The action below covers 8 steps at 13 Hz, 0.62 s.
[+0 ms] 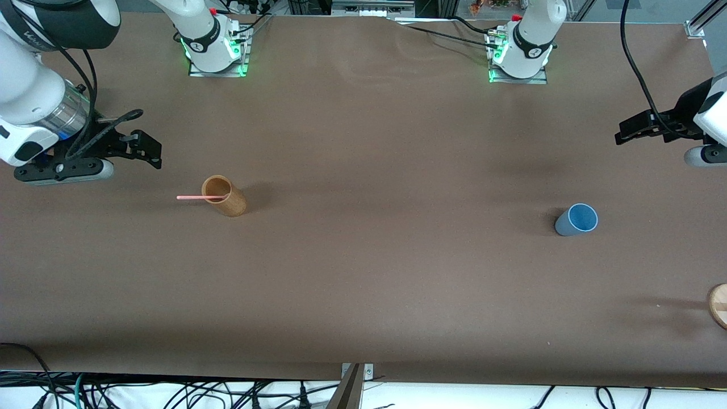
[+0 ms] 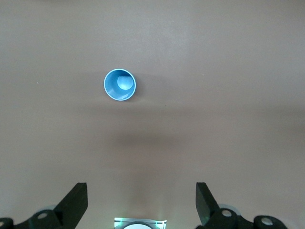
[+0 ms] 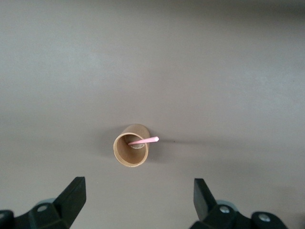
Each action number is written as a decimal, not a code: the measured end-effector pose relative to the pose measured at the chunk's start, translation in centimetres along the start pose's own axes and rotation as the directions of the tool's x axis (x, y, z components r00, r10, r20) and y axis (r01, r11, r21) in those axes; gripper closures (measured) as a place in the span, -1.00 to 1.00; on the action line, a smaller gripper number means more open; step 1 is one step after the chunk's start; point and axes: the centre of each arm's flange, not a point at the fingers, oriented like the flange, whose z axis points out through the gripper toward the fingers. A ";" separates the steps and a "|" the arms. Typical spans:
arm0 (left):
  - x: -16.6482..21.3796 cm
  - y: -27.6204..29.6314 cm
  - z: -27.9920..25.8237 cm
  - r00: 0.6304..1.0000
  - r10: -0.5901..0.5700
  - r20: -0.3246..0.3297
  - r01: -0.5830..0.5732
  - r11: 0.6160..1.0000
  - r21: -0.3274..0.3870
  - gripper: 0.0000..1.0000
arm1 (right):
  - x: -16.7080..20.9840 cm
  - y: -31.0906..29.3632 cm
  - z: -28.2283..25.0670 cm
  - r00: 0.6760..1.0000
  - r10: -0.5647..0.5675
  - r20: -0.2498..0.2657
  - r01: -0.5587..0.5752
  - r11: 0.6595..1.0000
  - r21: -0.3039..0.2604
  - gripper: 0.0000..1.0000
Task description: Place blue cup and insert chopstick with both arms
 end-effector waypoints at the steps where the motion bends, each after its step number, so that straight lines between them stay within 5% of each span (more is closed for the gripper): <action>1: 0.0 0.0 0.0 1.000 0.001 0.000 -0.001 1.000 0.000 -1.00 | 0.0 0.0 0.0 1.000 0.000 0.000 0.000 1.000 0.000 -1.00; 8: 0.1 0.0 0.1 1.000 0.003 0.002 -0.003 1.000 0.000 -1.00 | 0.1 0.0 0.2 1.000 0.000 -0.004 0.000 1.000 0.000 -1.00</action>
